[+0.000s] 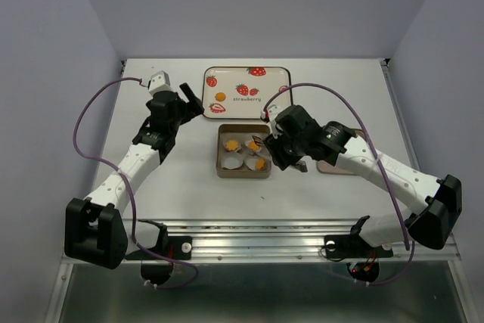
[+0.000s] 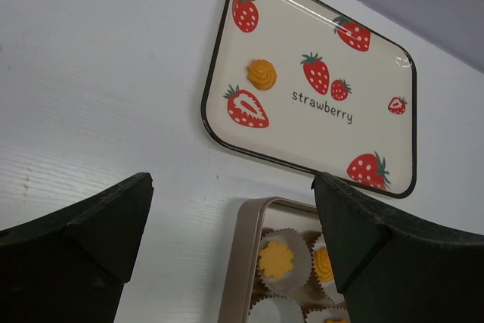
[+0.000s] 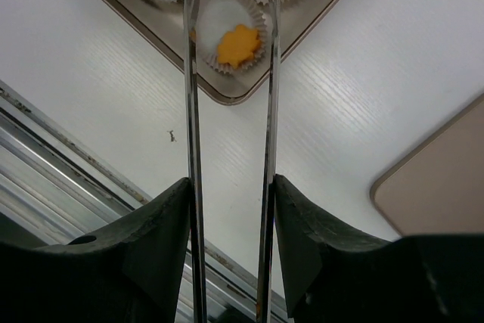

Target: Pack the cookies

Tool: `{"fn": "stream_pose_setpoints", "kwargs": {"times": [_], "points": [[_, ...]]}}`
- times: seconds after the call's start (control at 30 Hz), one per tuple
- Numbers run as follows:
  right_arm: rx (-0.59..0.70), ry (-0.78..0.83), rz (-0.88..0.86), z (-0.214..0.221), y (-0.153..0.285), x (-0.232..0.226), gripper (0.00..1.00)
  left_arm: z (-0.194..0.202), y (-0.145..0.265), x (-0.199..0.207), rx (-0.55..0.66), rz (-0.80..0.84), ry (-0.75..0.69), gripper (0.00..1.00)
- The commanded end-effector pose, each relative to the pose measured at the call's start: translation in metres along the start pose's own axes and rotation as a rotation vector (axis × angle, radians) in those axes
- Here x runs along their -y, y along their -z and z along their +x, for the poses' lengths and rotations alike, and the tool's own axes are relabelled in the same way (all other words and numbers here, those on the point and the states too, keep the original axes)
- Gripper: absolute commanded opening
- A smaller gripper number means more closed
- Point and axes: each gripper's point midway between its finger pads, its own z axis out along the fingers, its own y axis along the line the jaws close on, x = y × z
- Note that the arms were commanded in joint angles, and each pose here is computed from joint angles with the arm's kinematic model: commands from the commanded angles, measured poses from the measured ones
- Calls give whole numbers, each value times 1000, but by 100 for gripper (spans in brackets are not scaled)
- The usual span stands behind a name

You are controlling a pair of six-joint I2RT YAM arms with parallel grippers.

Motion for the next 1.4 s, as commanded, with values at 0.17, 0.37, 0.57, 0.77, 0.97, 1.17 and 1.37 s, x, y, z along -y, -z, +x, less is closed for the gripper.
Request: {"fn": "stream_pose_setpoints", "kwargs": {"times": [0.17,0.37,0.57,0.77,0.97,1.17,1.37], "points": [[311,47,-54,-92,37,-12,48,-37,2,13,92,0,-17,99],[408,48,135,-159,-10,27,49,-46,-5,10,95,-21,-2,99],[384,72,103,-211,-82,45,51,-55,-2,-3,125,-48,27,99],[375,58,125,-233,-127,67,55,-58,4,-8,143,-60,32,99],[344,92,64,-236,-162,57,57,-57,5,-11,143,-67,33,99],[289,93,143,-224,-183,71,61,-58,6,-12,147,-73,36,99],[258,100,125,-217,-196,69,61,-58,4,-13,149,-79,40,99]]}}
